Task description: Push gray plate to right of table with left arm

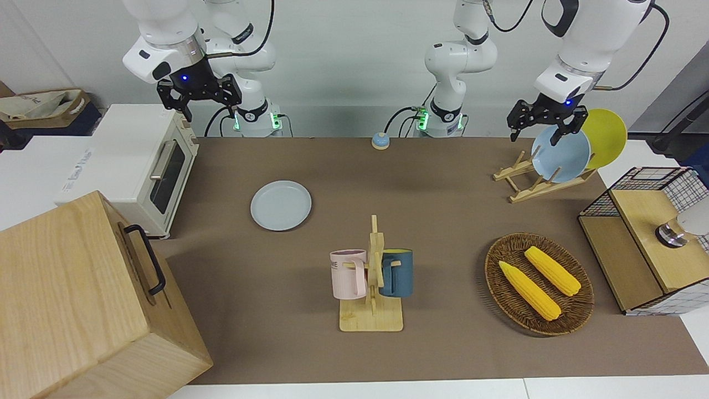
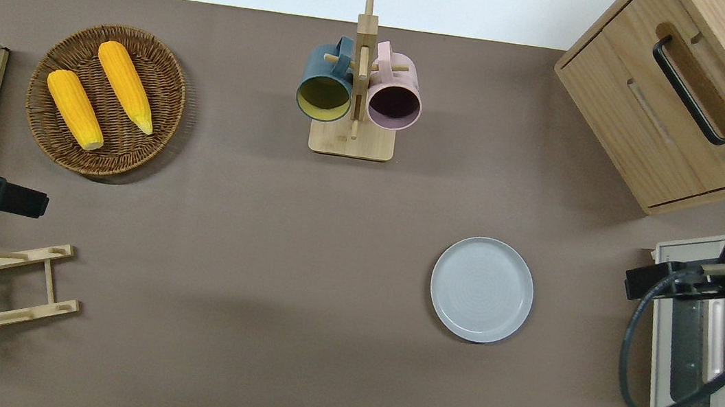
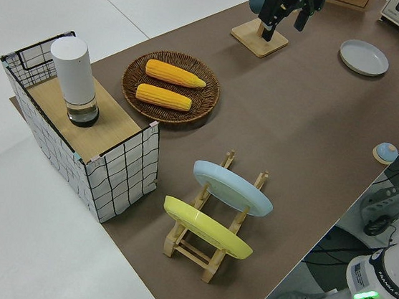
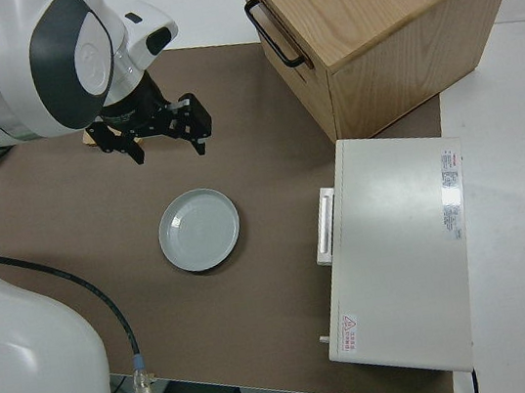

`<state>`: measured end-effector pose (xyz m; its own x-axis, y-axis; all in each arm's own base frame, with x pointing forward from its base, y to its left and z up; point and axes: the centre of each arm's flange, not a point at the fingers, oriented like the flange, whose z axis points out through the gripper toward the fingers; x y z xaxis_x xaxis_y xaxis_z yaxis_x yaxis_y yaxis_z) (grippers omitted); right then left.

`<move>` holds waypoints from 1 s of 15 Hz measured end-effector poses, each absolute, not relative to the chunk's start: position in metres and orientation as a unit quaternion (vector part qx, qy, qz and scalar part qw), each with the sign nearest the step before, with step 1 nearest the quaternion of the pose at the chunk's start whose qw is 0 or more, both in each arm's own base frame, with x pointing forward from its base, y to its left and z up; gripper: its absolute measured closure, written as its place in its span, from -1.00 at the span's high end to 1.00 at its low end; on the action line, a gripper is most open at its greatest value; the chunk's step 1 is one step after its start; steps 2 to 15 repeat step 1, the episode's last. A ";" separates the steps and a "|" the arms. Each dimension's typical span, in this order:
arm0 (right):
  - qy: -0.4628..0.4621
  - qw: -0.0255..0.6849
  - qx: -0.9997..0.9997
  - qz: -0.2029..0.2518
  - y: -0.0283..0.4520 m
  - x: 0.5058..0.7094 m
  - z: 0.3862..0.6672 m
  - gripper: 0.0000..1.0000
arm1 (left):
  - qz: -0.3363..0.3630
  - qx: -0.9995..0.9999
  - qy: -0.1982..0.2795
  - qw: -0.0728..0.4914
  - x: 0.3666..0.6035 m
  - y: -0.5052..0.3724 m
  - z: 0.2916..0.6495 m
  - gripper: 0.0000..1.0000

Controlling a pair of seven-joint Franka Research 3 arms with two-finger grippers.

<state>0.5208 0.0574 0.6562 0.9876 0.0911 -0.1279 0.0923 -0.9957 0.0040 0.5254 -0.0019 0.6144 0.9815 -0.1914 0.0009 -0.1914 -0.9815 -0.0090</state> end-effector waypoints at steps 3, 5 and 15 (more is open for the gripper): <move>0.046 0.005 0.997 -0.064 0.057 0.521 0.656 0.97 | -0.001 -0.995 0.095 0.004 0.525 -0.001 0.615 1.00; 0.046 0.005 0.997 -0.064 0.057 0.521 0.656 0.97 | -0.001 -0.995 0.095 0.004 0.525 -0.001 0.615 1.00; 0.046 0.005 0.997 -0.064 0.057 0.521 0.656 0.97 | -0.001 -0.995 0.095 0.004 0.525 -0.001 0.615 1.00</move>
